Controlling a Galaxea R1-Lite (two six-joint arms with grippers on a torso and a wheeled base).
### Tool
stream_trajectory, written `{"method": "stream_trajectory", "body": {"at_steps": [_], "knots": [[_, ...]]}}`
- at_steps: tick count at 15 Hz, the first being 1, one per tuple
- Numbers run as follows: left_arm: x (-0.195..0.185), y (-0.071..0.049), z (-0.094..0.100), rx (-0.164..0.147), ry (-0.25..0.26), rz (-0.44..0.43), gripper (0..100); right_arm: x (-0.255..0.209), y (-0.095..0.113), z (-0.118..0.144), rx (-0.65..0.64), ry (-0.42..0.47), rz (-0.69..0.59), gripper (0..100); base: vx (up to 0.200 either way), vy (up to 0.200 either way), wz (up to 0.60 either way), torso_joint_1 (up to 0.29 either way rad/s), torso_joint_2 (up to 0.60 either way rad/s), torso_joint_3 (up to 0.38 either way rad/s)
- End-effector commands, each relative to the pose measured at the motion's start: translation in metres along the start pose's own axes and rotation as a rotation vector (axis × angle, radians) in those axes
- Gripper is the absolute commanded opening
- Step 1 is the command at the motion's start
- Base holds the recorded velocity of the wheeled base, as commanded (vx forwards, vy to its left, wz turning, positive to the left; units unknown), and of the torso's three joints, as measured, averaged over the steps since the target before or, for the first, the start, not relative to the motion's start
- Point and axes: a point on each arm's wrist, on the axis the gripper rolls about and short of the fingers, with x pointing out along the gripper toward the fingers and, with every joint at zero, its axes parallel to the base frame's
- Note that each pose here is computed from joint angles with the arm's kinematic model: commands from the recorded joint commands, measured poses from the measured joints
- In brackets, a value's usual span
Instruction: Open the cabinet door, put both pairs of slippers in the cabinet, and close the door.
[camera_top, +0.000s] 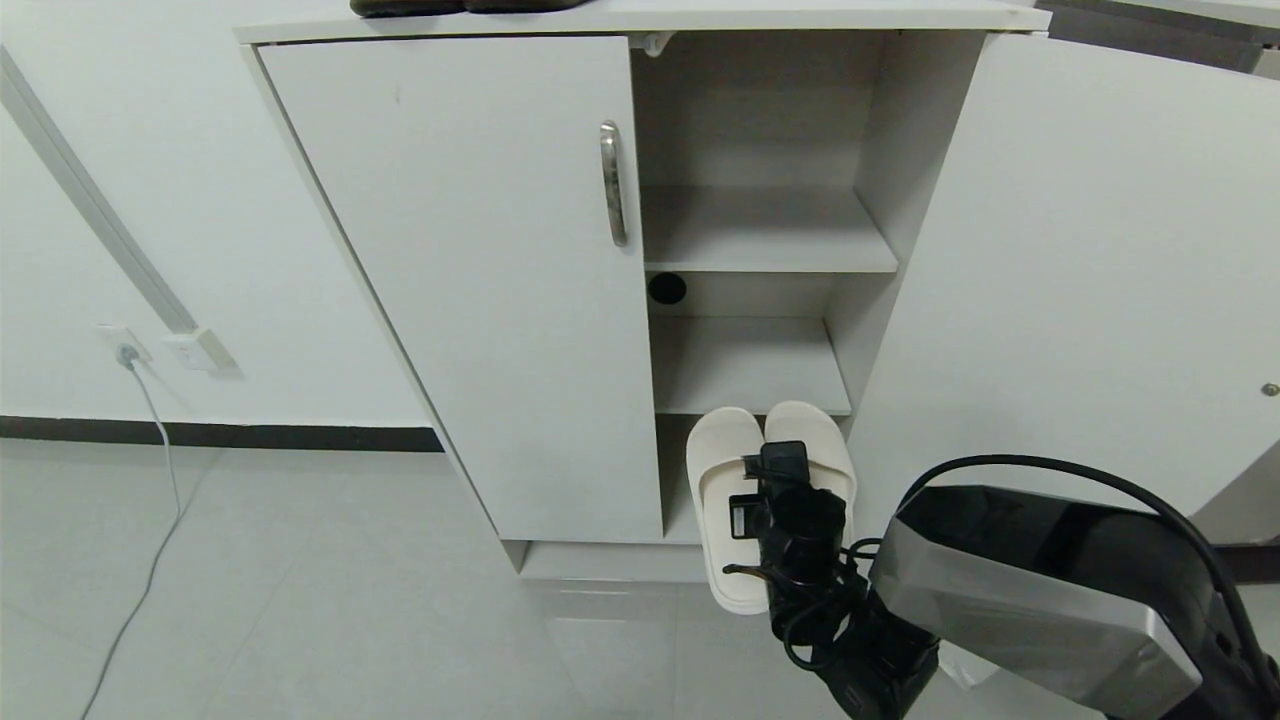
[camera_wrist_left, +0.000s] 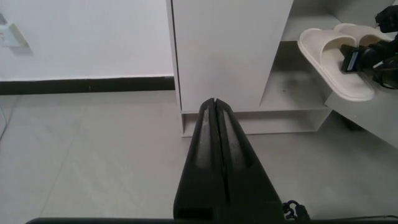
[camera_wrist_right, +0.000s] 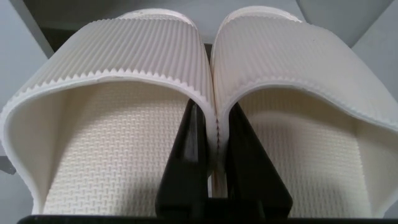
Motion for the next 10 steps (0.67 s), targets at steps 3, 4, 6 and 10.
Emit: {"method": "stream_trajectory", "body": {"at_steps": [3, 4, 6, 10], "knots": [[0.0001, 0.0000, 0.0000, 0.000, 0.002, 0.000, 0, 0.0004, -0.0009, 0.0049, 0.005, -0.007, -0.002, 0, 0.000, 0.000, 0.00, 0.000, 0.00, 0.000], [0.0001, 0.0000, 0.0000, 0.000, 0.002, 0.000, 0, 0.0003, -0.0010, 0.0066, 0.002, -0.013, -0.002, 0, 0.000, 0.000, 0.00, 0.000, 0.00, 0.000], [0.0001, 0.0000, -0.0002, 0.001, 0.003, 0.000, 0, 0.0001, -0.0024, 0.0119, 0.007, -0.021, -0.004, 0, 0.200, 0.000, 0.00, 0.000, 0.00, 0.002], [0.0001, 0.0000, 0.0000, 0.000, 0.002, 0.000, 0, 0.0000, -0.0024, 0.0124, 0.005, -0.021, -0.004, 0, 0.200, 0.000, 0.00, 0.001, 0.00, 0.004]]}}
